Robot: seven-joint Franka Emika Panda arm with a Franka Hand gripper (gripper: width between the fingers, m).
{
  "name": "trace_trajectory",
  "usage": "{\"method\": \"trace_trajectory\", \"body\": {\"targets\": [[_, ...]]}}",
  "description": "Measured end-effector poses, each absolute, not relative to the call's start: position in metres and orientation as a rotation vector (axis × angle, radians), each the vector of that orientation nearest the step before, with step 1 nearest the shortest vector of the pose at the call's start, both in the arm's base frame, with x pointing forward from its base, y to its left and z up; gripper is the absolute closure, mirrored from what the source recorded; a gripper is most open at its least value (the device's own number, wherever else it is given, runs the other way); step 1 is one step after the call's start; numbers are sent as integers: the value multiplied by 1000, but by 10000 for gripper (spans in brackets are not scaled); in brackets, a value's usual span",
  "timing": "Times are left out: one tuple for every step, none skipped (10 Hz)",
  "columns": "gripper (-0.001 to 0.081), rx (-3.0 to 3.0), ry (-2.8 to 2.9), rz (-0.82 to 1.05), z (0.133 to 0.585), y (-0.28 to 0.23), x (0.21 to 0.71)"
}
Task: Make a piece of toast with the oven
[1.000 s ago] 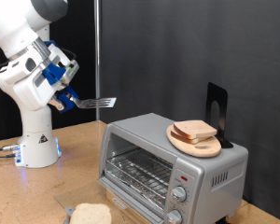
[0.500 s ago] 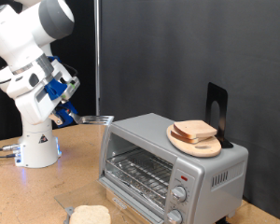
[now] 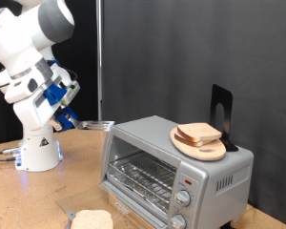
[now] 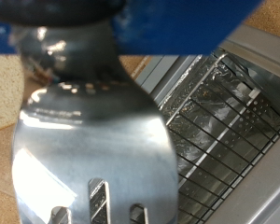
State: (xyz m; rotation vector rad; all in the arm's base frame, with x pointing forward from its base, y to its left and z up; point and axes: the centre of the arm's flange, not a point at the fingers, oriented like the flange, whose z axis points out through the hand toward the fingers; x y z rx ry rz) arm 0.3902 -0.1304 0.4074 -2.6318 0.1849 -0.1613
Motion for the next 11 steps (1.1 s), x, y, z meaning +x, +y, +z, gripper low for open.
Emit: {"method": "trace_trajectory", "body": {"targets": [[413, -2628, 189, -159, 406, -133, 390], [413, -2626, 193, -161, 405, -136, 390], [413, -2624, 192, -164, 404, -141, 391], [413, -2623, 192, -168, 402, -148, 391], [413, -2629, 193, -173, 401, -158, 391], [413, -2646, 188, -170, 398, -170, 391], [413, -2657, 178, -159, 394, -179, 396], [413, -2652, 181, -158, 393, -178, 396], [413, -2640, 184, -161, 393, -179, 395], [413, -2625, 175, -161, 394, -186, 392], [413, -2604, 176, -174, 394, -200, 391]]}}
